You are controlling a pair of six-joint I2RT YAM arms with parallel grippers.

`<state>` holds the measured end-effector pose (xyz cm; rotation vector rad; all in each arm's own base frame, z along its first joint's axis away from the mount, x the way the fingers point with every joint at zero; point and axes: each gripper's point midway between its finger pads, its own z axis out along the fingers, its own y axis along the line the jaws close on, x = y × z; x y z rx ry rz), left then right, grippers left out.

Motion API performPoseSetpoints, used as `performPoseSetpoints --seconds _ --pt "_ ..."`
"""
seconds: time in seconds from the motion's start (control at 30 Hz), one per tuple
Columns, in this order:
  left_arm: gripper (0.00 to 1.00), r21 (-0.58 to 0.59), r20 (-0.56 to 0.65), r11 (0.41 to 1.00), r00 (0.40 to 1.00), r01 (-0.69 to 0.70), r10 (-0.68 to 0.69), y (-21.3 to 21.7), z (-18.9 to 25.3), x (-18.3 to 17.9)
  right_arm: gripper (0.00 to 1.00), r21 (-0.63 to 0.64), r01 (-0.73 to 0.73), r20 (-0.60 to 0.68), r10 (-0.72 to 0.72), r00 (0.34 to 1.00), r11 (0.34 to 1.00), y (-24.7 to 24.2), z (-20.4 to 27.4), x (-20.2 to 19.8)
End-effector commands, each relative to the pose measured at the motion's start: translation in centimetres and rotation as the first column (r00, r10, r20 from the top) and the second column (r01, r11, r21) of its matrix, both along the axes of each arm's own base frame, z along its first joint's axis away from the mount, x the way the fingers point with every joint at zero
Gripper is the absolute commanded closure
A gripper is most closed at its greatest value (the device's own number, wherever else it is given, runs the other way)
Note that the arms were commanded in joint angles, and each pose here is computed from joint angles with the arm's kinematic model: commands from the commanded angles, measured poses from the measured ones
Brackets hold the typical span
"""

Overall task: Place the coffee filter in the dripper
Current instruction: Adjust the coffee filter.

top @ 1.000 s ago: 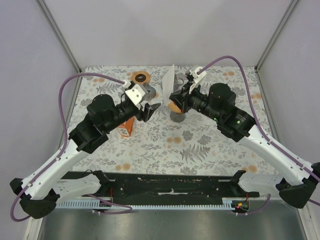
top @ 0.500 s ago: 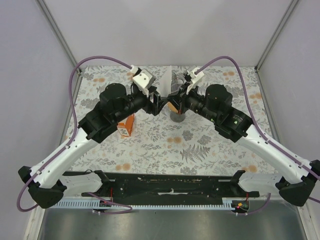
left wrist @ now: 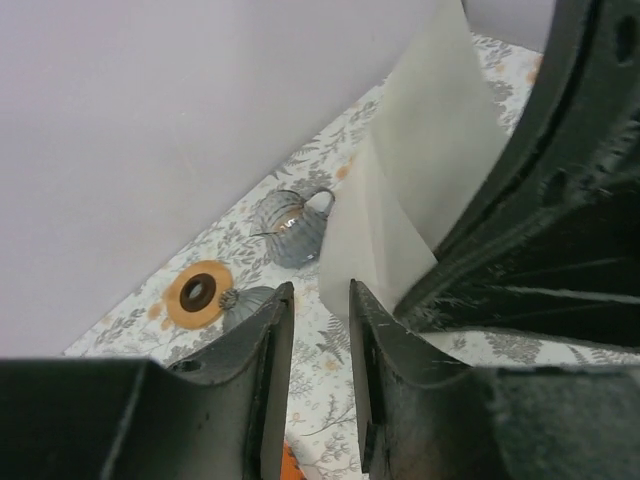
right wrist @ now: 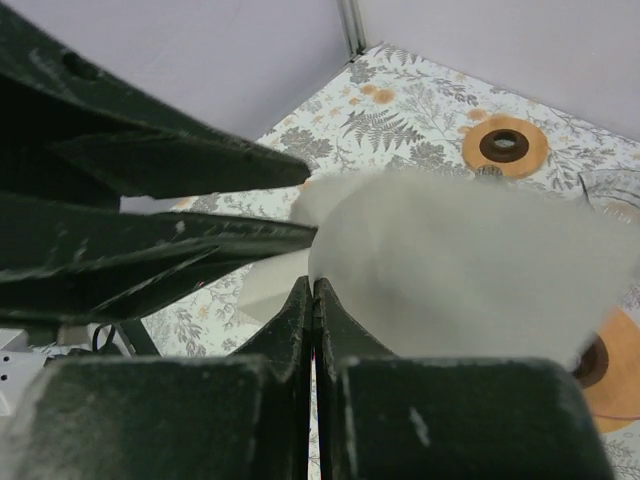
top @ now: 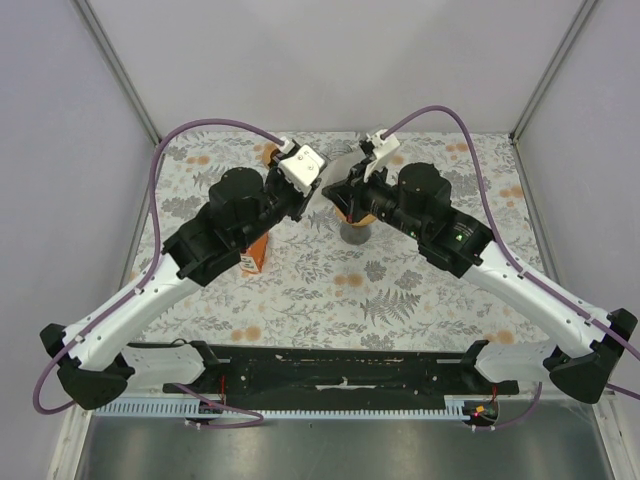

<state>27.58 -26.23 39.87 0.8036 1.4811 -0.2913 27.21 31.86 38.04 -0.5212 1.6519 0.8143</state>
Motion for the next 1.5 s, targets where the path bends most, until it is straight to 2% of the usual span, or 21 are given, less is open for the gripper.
performPoseSetpoints --seconds 0.0,0.17,0.3,0.47,0.63,0.8,0.93,1.0,1.2,1.33,1.47 --pt "0.66 0.055 0.081 0.993 0.991 -0.108 0.103 1.7 1.6 1.6 1.0 0.082 -0.039 0.05 0.035 0.998 0.996 0.4 3.5 -1.0" --pt "0.67 0.044 0.088 0.992 0.99 -0.115 0.11 1.5 2.3 1.8 1.0 0.081 -0.062 0.055 0.058 0.997 0.995 0.9 3.4 -1.2" --pt "0.62 0.006 0.063 0.998 0.996 -0.057 0.057 0.6 2.5 1.1 1.0 0.071 -0.064 0.054 0.06 0.997 0.995 1.0 3.1 -1.1" --pt "0.57 -0.024 -0.018 0.999 0.999 0.041 -0.042 -0.7 1.7 -0.5 1.0 0.056 -0.068 0.077 0.064 0.995 0.996 0.8 3.1 -1.2" --pt "0.5 -0.059 -0.117 0.995 0.99 0.074 -0.081 -1.0 0.7 -1.1 1.0 0.044 -0.076 0.116 0.071 0.991 0.996 0.3 3.4 -1.6" --pt "0.65 -0.079 -0.168 0.986 0.973 0.144 -0.155 -1.7 0.3 -2.0 1.0 0.039 -0.119 0.138 0.113 0.984 0.992 0.7 3.6 -2.2" --pt "0.88 -0.061 -0.191 0.967 0.949 0.245 -0.253 -2.6 -0.3 -3.6 1.0 0.039 -0.112 0.14 0.106 0.985 0.993 0.6 3.5 -2.0" --pt "0.98 -0.044 -0.186 0.969 0.951 0.244 -0.248 -2.5 -0.5 -3.5 1.0 0.041 -0.095 0.131 0.089 0.987 0.995 0.4 3.3 -1.9" --pt "0.98 0.03 -0.062 0.988 0.987 0.152 -0.149 -0.8 1.4 -1.6 0.99 0.08 -0.012 0.08 0.006 0.997 0.997 -0.5 2.6 -0.7" --pt "0.98 0.11 0.045 0.988 0.993 0.106 -0.112 -0.3 2.4 -1.0 0.75 0.144 -0.017 0.067 0.008 0.998 0.989 -0.1 3.0 -0.3" --pt "0.98 0.194 0.163 0.973 0.974 0.121 -0.154 -1.4 2.6 -2.3 0.67 0.212 -0.029 0.057 0.017 0.998 0.977 0.6 3.9 0.6"
